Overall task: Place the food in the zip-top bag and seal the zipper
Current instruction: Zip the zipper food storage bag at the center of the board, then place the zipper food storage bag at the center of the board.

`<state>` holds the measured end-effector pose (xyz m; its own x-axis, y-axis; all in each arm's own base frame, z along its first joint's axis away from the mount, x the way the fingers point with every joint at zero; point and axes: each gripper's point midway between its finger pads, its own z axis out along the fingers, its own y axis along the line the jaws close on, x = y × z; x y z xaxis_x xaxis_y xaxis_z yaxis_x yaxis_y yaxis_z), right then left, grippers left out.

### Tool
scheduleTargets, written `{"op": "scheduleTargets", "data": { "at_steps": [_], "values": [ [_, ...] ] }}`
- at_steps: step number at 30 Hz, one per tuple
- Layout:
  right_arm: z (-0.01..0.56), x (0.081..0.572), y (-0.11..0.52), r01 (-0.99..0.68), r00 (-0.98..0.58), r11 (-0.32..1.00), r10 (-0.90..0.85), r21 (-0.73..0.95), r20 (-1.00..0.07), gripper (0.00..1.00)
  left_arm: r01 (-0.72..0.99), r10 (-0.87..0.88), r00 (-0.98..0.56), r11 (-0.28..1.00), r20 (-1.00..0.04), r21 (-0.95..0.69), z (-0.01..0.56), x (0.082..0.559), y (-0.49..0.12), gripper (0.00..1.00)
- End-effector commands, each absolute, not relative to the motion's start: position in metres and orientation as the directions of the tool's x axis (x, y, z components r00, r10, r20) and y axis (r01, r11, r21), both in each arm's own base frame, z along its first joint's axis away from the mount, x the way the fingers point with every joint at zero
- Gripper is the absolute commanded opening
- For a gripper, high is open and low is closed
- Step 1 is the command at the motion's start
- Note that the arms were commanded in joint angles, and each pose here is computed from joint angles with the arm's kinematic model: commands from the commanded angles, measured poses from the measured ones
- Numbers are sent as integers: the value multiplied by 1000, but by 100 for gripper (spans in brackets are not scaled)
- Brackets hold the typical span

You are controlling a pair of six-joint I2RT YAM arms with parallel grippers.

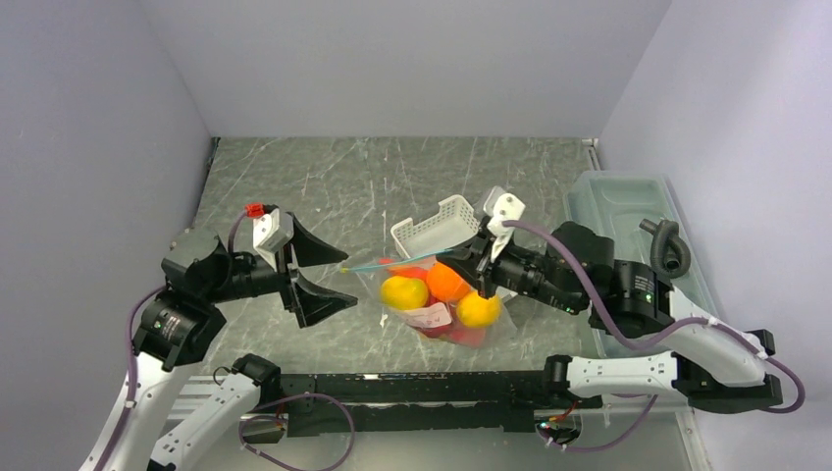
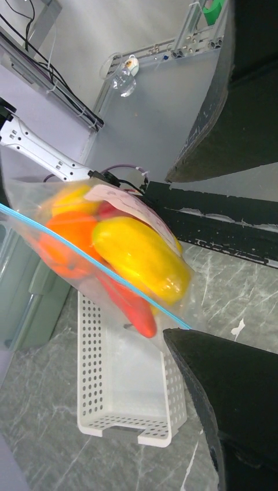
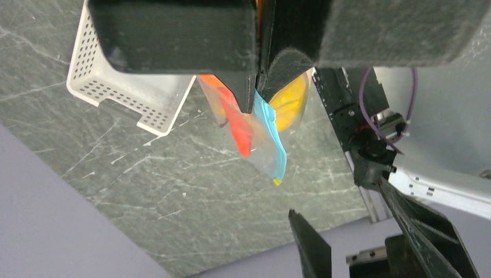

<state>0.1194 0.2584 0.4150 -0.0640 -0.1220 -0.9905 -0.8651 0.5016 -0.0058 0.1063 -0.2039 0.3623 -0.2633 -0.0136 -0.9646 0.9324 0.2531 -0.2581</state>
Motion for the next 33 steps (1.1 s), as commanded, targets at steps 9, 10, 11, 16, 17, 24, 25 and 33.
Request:
{"op": "scheduleTargets", "data": {
  "at_steps": [9,10,11,16,17,24,25,33],
  "values": [
    [428,103,291,-929,-52,369,-97,12,-994,0,961,-18,-155,229,-988,-155,388,105,-204,100],
    [426,102,294,-934,-55,357,-103,15,-993,0,963,-19,-150,224,-988,-151,388,105,-204,100],
    [425,100,298,-938,-58,345,-107,18,-993,0,965,-20,-144,217,-989,-145,388,104,-205,100],
    [420,96,313,-952,-74,304,-126,32,-989,0,977,-19,-125,171,-992,-126,385,99,-207,100],
    [420,92,317,-961,-76,275,-127,38,-989,0,980,-20,-122,159,-992,-123,384,98,-208,100],
    [426,80,333,-980,-86,191,-109,64,-990,0,987,-12,-131,92,-991,-131,374,88,-210,99],
    [427,79,335,-981,-87,183,-105,67,-991,0,987,-9,-134,86,-991,-134,372,88,-211,99],
    [438,82,348,-976,-127,189,-92,108,-988,0,986,4,-160,48,-987,-159,359,86,-213,94]
  ]
}}
